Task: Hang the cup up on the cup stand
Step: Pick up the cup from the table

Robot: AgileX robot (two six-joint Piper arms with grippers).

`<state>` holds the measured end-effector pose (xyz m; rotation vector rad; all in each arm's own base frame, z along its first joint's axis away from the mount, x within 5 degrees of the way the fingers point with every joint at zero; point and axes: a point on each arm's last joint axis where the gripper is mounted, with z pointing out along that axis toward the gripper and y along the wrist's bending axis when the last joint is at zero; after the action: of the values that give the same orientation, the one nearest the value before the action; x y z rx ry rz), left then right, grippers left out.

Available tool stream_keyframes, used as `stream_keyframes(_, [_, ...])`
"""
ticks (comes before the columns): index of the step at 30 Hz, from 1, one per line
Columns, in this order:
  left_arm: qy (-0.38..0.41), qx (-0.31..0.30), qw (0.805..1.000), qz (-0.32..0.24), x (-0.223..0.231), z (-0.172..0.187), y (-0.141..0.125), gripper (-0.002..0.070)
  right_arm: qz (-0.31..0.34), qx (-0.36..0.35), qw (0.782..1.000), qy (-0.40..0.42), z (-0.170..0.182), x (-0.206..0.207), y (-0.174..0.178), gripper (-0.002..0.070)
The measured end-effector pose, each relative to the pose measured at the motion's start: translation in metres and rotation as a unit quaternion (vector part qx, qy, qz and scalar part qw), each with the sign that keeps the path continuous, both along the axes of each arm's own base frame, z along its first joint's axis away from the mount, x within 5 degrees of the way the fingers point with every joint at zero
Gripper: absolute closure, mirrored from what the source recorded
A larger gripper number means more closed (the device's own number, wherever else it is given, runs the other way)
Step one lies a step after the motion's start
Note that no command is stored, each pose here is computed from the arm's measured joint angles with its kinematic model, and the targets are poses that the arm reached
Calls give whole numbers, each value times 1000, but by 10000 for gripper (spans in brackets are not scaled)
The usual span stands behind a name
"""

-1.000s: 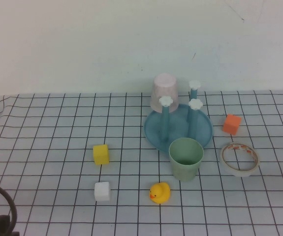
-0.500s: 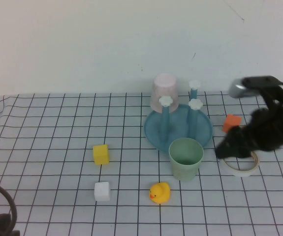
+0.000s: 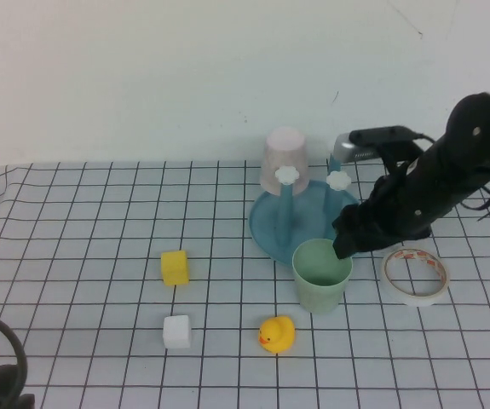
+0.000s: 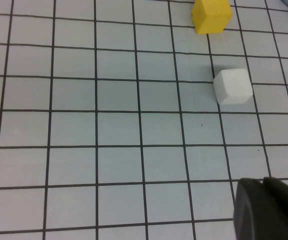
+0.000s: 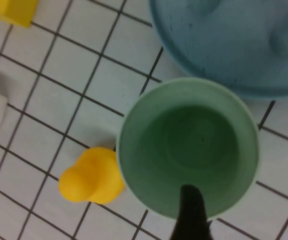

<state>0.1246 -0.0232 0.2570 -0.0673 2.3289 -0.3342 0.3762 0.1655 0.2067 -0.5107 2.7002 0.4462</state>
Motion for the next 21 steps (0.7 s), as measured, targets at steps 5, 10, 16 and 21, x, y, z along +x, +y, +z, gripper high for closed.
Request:
stream_keyframes(5, [0, 0, 1000, 0, 0, 0, 0, 676, -3, -8, 1000, 25, -21, 4, 2, 195])
stream_keyframes(10, [-4, 0, 1000, 1, 0, 0, 0, 676, -4, -12, 999, 35, -33, 7, 3, 195])
stream_keyframes(16, [-5, 3, 1000, -1, 1, 1, 0, 676, -12, -14, 999, 30, -48, 13, 4, 195])
stream_keyframes(21, [-9, 5, 1000, -2, 1, 1, 0, 676, -25, -1, 999, 20, -51, 17, 5, 244])
